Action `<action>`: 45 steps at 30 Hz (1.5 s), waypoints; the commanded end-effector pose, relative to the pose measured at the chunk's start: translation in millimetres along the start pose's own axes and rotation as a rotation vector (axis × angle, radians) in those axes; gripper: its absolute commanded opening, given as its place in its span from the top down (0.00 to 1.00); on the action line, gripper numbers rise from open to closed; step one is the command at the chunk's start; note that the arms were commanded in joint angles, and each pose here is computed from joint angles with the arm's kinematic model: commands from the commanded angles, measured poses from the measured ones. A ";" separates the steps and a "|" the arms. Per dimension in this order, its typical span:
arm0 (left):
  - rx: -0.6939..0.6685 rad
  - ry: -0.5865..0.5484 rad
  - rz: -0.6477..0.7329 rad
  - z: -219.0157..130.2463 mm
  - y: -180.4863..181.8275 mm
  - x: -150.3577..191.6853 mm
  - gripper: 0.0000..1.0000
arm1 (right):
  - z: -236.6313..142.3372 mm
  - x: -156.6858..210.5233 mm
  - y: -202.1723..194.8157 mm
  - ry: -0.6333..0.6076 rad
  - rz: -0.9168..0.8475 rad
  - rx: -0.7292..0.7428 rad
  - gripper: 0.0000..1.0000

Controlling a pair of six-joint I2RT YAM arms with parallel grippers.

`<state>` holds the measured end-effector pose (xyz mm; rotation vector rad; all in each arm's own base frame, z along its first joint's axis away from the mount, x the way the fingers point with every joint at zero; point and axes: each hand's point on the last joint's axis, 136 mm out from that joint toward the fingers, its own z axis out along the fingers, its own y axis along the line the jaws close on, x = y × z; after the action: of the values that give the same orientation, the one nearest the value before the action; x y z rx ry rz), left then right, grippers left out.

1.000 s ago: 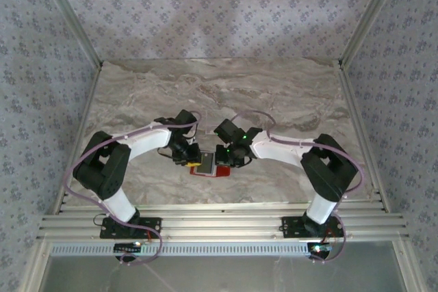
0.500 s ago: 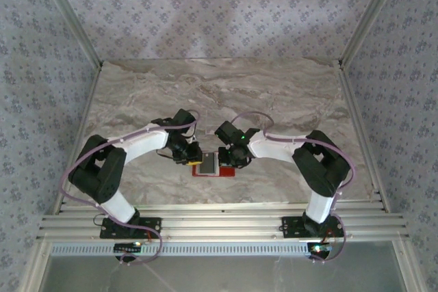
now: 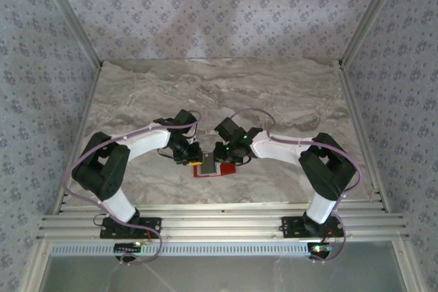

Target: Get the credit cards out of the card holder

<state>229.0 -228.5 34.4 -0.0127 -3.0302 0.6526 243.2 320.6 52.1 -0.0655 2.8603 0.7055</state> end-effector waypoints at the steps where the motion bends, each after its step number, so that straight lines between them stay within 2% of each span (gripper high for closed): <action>1: -0.001 0.021 -0.001 4.7 0.9 0.4 0.83 | 4.0 1.1 10.0 0.013 0.009 -0.044 0.77; 7: -0.055 0.039 0.002 9.2 13.0 4.2 0.84 | 14.7 2.5 3.3 0.026 0.016 -0.033 0.77; 17: -0.063 0.059 -0.001 14.7 16.4 6.0 0.85 | 27.0 7.9 -5.5 0.047 0.024 -0.019 0.78; 27: -0.069 0.068 -0.005 16.1 18.1 7.8 0.86 | 23.4 5.4 -11.2 0.022 0.029 0.008 0.86; 45: -0.078 0.068 0.000 13.5 19.1 8.9 0.86 | 16.3 5.4 -32.0 -0.006 0.047 0.108 0.92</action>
<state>227.1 -228.0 26.0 -0.0368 -3.0113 0.6273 248.2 322.5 29.7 -0.0270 2.8663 0.6894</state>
